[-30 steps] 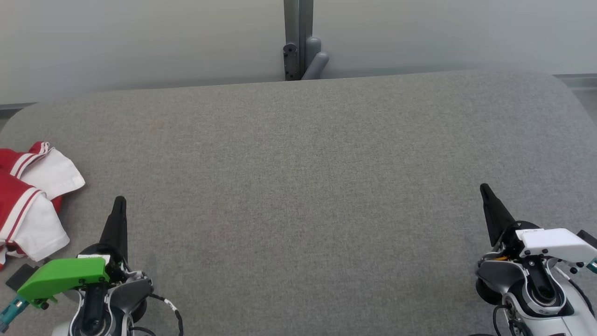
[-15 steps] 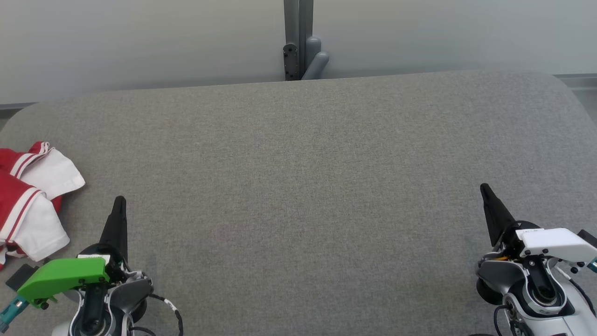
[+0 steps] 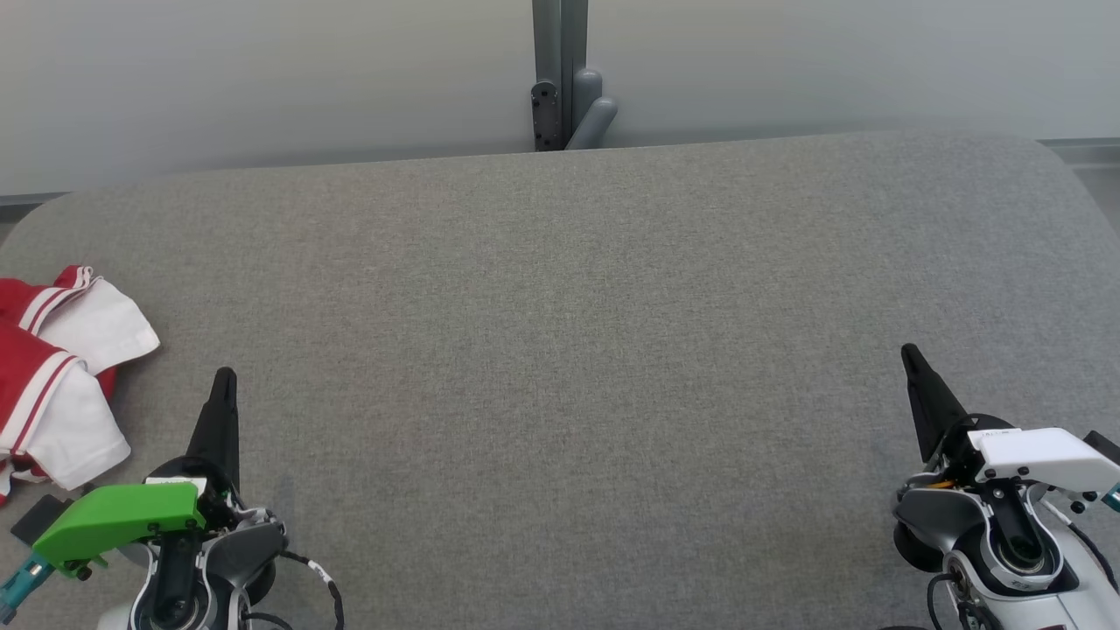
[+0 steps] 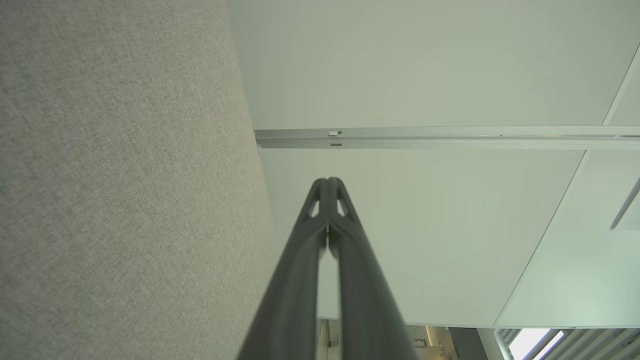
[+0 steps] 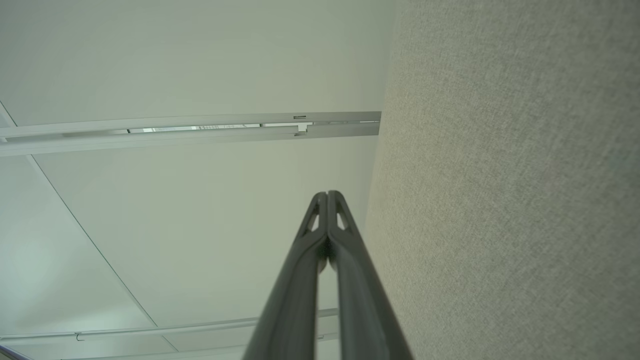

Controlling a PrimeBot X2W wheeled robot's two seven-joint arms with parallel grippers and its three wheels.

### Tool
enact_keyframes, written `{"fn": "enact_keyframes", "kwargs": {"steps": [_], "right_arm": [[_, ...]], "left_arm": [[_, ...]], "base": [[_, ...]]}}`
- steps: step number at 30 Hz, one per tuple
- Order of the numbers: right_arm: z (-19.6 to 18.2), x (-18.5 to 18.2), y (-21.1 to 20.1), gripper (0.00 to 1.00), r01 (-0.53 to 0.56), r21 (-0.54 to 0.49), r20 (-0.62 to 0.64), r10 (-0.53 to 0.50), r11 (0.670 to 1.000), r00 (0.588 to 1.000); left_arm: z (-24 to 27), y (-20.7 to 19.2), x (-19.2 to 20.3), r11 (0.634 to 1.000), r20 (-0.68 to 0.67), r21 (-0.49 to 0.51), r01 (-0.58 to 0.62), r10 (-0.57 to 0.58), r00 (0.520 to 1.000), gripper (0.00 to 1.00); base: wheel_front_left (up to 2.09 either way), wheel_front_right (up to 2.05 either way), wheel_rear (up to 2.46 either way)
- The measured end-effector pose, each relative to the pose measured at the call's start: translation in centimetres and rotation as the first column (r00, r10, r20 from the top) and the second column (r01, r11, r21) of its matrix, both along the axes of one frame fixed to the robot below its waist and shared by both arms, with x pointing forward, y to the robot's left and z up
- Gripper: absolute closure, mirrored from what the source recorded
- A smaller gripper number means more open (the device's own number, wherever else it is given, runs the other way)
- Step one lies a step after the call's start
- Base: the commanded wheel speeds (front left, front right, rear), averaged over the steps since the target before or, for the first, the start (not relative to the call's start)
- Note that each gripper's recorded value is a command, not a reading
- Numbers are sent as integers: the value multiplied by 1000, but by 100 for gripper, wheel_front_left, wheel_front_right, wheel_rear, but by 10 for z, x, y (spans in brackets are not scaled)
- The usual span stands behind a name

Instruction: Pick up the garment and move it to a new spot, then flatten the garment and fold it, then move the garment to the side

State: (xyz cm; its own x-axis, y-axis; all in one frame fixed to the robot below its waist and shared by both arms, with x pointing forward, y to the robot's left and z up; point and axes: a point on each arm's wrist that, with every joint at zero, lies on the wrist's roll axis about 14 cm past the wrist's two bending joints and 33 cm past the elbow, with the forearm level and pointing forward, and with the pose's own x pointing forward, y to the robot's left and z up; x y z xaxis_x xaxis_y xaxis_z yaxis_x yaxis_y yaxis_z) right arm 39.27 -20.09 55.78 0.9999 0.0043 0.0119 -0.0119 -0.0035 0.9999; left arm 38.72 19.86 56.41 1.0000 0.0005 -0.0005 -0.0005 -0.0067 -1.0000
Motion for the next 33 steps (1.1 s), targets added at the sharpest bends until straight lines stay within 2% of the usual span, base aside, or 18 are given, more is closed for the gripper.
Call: {"fn": "enact_keyframes", "kwargs": {"steps": [22, 23, 29, 33], "right_arm": [[1, 0, 0, 100, 0, 2, -1, 0, 1000, 1000], [1, 0, 0, 0, -1, 1, -1, 1, 1000, 1000], [-29, -13, 7, 0, -2, 21, -85, 3, 1000, 996], [-30, -13, 9, 0, -3, 2, -85, 3, 1000, 996]], "left_arm": [[0, 0, 0, 1000, 0, 0, 0, 0, 1000, 100], [0, 0, 0, 1000, 0, 0, 0, 0, 1000, 0], [-31, -1, -12, 1000, -91, -12, -5, 3, 996, 0], [-35, -2, -12, 1000, -101, 2, -10, 10, 995, 0]], "base": [[0, 0, 0], [0, 0, 0], [0, 0, 0], [0, 0, 0]]}}
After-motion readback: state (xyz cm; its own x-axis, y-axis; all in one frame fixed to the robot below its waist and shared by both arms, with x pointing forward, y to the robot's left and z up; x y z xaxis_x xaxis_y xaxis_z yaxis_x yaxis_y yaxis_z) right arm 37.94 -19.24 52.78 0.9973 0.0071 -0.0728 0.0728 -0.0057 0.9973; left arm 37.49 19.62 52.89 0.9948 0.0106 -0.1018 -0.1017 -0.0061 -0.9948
